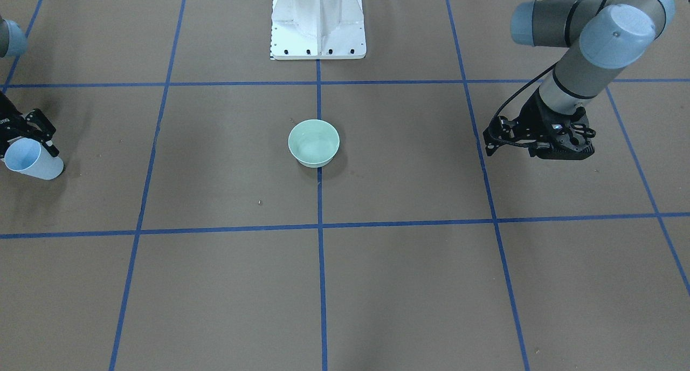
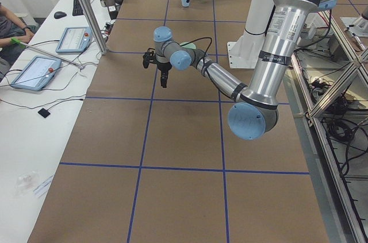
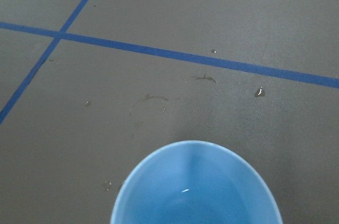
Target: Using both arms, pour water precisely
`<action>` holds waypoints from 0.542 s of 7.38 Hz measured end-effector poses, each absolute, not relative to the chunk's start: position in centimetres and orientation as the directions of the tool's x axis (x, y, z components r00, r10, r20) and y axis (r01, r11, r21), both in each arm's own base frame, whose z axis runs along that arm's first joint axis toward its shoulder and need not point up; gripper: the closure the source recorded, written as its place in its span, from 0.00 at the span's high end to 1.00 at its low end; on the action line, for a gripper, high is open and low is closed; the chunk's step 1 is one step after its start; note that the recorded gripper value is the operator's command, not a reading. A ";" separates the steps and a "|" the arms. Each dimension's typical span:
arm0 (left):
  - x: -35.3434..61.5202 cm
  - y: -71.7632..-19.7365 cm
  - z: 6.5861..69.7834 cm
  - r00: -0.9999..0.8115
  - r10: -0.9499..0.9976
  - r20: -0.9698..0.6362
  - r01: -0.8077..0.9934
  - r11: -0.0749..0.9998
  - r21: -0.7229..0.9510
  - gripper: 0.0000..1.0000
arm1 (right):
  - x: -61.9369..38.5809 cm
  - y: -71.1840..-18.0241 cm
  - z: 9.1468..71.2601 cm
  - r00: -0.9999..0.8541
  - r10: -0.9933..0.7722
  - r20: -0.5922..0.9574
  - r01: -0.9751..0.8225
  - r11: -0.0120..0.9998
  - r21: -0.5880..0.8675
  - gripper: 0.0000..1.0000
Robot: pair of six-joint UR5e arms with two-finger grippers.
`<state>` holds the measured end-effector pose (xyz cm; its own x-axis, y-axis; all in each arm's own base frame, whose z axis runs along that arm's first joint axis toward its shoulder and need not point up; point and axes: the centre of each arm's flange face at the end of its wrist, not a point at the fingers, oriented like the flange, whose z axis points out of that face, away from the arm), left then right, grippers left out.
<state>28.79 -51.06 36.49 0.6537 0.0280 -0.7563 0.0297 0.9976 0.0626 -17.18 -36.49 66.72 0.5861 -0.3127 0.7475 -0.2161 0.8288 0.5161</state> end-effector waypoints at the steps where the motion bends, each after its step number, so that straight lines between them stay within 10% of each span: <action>1: 28.8 -51.1 36.4 0.653 0.028 -0.757 0.030 0.998 0.063 1.00 | -16.9 -36.4 66.6 0.586 -0.312 0.747 -0.219 0.827 0.517 1.00; 4: 28.8 -51.1 36.3 0.652 0.028 -0.758 0.030 0.998 0.064 1.00 | -14.6 -34.1 67.1 0.571 -0.324 0.754 -0.227 0.820 0.525 1.00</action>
<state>28.83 -51.12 36.29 0.6522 0.0285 -0.7575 0.0304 0.9975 0.0637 -14.58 -34.05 67.14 0.5713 -0.3240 0.7541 -0.2273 0.8204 0.5247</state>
